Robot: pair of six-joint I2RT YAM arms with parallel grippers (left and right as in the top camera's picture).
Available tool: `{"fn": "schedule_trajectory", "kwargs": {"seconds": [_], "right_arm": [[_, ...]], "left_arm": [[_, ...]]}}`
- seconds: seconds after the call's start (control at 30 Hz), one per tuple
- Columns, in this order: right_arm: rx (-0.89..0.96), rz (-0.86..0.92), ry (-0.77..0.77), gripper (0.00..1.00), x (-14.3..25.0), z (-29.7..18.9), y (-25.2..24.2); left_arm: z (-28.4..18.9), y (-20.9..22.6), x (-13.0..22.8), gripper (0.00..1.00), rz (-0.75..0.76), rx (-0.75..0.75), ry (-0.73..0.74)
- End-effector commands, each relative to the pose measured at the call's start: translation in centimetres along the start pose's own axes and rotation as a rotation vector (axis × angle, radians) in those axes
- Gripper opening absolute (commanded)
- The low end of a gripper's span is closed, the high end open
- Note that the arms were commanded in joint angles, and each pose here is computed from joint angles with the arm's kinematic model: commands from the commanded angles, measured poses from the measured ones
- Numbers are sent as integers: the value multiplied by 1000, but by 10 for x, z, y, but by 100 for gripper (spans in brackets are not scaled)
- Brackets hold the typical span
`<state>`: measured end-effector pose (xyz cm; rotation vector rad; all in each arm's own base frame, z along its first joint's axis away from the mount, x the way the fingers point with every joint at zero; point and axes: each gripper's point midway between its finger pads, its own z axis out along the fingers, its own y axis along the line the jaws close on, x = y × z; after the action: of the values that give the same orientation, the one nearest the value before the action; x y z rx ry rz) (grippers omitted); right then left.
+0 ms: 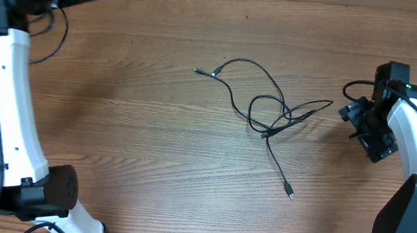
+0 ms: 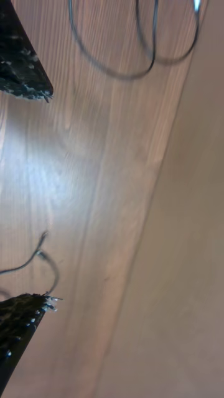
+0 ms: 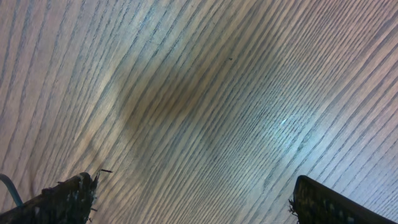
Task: Untangle cables
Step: 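Move the left gripper back over the remaining cable pile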
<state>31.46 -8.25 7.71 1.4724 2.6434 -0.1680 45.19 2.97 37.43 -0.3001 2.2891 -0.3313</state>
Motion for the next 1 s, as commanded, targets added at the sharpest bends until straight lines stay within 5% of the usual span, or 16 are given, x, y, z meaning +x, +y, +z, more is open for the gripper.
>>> {"fn": "schedule_trajectory", "kwargs": {"seconds": [0.0,0.23,0.97], "right_arm": [[1,-7,-2,100,0,0,0],[1,-7,-2,100,0,0,0],[1,-7,-2,100,0,0,0]], "left_arm": [[-2,-40,15,99,48,51,28],[41,-71,61,100,69,77,157],[140,-32,216,100,-26,-40,497]]}}
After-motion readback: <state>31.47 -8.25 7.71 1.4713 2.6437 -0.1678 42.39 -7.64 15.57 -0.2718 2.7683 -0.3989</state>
